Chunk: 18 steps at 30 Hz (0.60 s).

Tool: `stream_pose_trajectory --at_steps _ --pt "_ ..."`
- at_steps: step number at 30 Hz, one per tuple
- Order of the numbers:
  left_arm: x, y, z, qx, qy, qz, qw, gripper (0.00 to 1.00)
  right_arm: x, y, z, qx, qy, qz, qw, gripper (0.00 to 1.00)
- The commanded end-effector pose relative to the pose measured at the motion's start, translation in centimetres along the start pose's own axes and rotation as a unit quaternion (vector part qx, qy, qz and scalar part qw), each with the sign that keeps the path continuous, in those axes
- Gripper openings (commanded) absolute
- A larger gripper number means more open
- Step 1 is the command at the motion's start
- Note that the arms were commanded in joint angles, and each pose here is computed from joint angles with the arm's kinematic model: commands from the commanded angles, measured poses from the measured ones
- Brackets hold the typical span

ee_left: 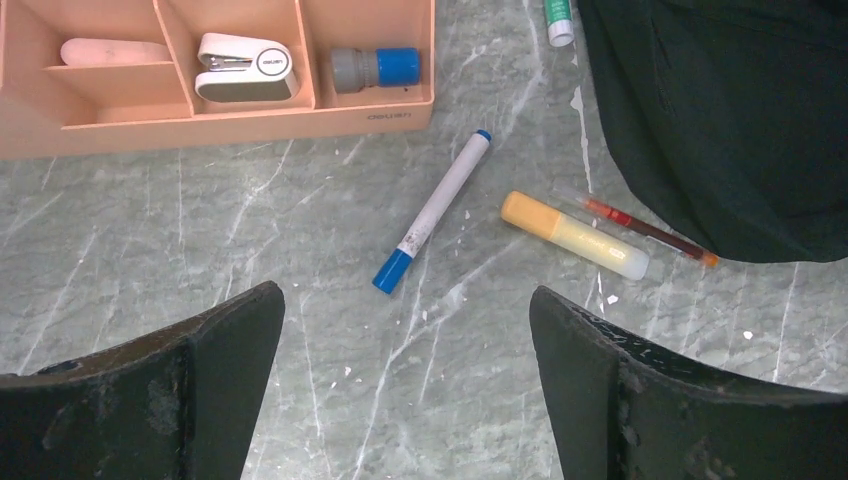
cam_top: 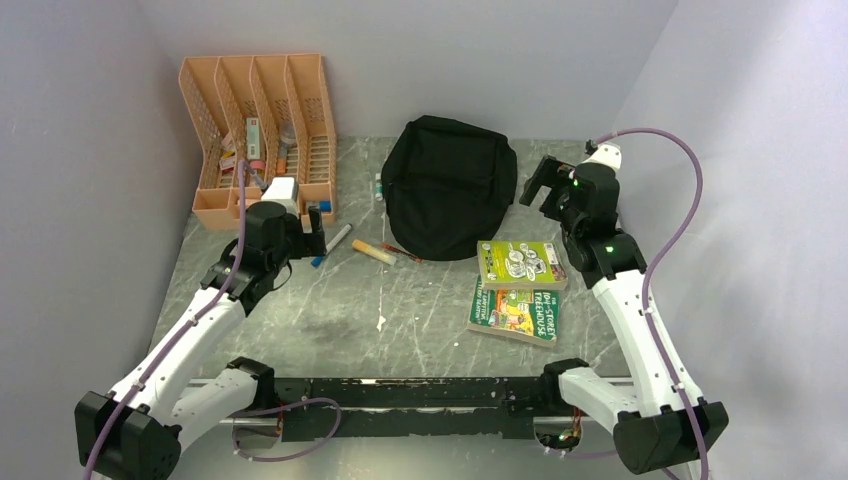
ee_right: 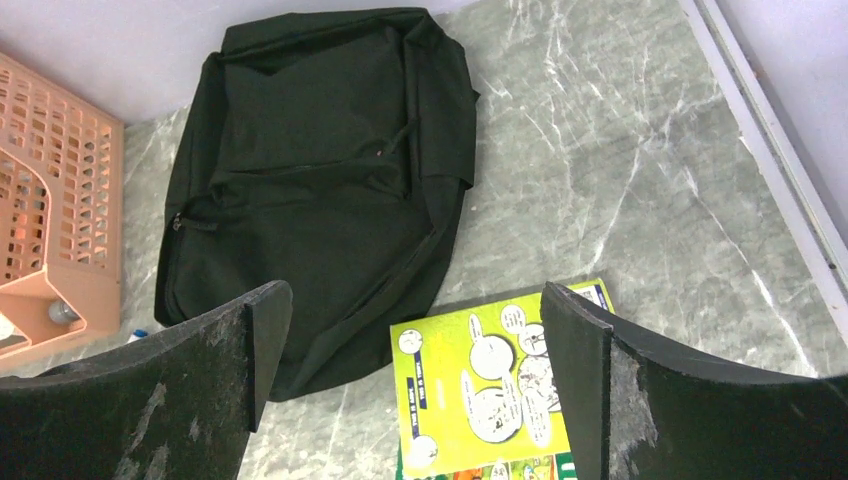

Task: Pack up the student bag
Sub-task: Pick up the student bag at the center of the board.

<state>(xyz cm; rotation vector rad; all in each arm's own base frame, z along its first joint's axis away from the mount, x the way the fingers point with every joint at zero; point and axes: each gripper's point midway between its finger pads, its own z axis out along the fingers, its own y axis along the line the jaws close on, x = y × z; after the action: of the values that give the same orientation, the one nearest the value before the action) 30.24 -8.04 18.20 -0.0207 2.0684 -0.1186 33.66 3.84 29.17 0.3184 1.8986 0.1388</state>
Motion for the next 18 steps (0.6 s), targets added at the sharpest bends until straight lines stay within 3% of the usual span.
stream_pose_trajectory --at_steps 1,10,18 --pt "-2.6 -0.2 -0.4 -0.003 -0.043 -0.002 0.999 0.97 -1.2 -0.4 -0.8 0.01 -0.01 0.012 1.0 1.0" --pt "-3.2 0.2 -0.6 -0.016 -0.051 -0.007 0.999 0.97 -1.4 -0.6 -1.2 0.015 -0.012 0.023 1.0 1.0" --pt "-3.0 0.5 -0.4 -0.029 -0.042 -0.009 0.999 0.97 0.9 -1.1 -0.3 0.034 0.031 0.034 0.998 0.98"
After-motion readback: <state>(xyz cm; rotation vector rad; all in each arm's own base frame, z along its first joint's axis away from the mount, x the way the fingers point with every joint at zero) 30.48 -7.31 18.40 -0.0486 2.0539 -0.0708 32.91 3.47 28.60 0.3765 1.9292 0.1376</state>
